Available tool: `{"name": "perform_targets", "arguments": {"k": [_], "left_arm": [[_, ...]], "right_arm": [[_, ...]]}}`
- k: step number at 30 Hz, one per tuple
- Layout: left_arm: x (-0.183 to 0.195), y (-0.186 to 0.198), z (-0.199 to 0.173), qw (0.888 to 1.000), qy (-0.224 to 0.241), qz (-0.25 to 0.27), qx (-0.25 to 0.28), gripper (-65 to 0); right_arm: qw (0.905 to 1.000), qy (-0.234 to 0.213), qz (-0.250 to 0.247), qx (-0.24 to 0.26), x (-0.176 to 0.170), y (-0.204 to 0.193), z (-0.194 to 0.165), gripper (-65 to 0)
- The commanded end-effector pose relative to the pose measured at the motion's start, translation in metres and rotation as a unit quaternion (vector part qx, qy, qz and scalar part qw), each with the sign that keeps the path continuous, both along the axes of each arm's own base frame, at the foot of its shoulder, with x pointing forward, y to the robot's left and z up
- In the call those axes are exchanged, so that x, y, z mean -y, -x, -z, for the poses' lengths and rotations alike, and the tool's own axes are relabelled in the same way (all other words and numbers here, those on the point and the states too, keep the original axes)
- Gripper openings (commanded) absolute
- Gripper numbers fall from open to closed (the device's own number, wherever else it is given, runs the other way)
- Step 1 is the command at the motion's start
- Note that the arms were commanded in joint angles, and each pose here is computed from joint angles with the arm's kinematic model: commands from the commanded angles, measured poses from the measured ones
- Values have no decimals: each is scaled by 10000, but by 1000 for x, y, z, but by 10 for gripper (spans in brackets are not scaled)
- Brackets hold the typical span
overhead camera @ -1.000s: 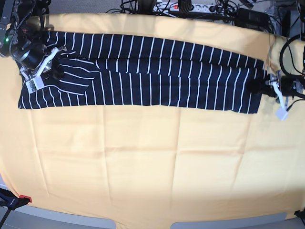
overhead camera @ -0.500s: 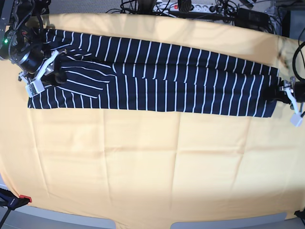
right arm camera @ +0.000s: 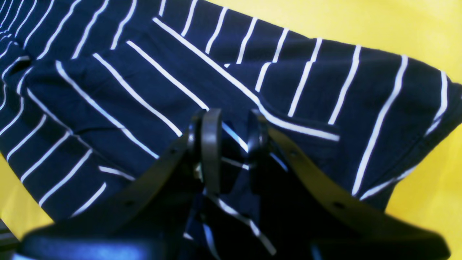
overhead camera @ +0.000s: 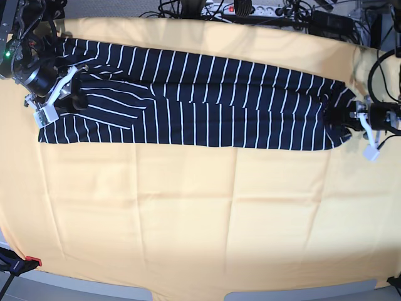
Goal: Fold the T-shirt properly
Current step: 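Fold the grasped end over the strip toward the right gripper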
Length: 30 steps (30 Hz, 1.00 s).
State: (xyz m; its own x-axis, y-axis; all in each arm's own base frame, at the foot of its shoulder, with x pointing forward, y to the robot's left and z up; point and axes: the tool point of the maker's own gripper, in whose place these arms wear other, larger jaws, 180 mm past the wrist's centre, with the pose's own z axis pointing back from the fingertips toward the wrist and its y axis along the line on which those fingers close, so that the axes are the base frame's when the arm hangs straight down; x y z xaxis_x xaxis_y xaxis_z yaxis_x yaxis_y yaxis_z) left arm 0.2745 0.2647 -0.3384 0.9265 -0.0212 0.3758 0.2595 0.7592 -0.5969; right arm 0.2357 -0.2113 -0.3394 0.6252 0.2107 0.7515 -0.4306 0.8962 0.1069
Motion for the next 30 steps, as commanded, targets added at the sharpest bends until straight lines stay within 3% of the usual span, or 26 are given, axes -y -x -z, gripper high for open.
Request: {"name": "perform_targets", "arguments": {"k": [1,6,12,21,30], "left_arm": [[0,-11,-20,9995,5,89,307,-650],[51,-9,-37,9940,228,747,771,-650],[117,5,-58,9768,695,1462,1404,-650],[181,7,-71,9539,1669,1587,1926,-650],[220,17,-69,9402,2383,1476,1934,-650]], "right_arm": [[9996,-25,-58,259,0,-7,-14,-498],[9997,-29,-55,257,0,-7,-14,-498],[9996,-50,-44,258,-1,-7,-13,-498],[9997,-49,-46,255,-1,-7,-13,-498],[9997,-40,-50,230,-1,-6,-12,-498]]}}
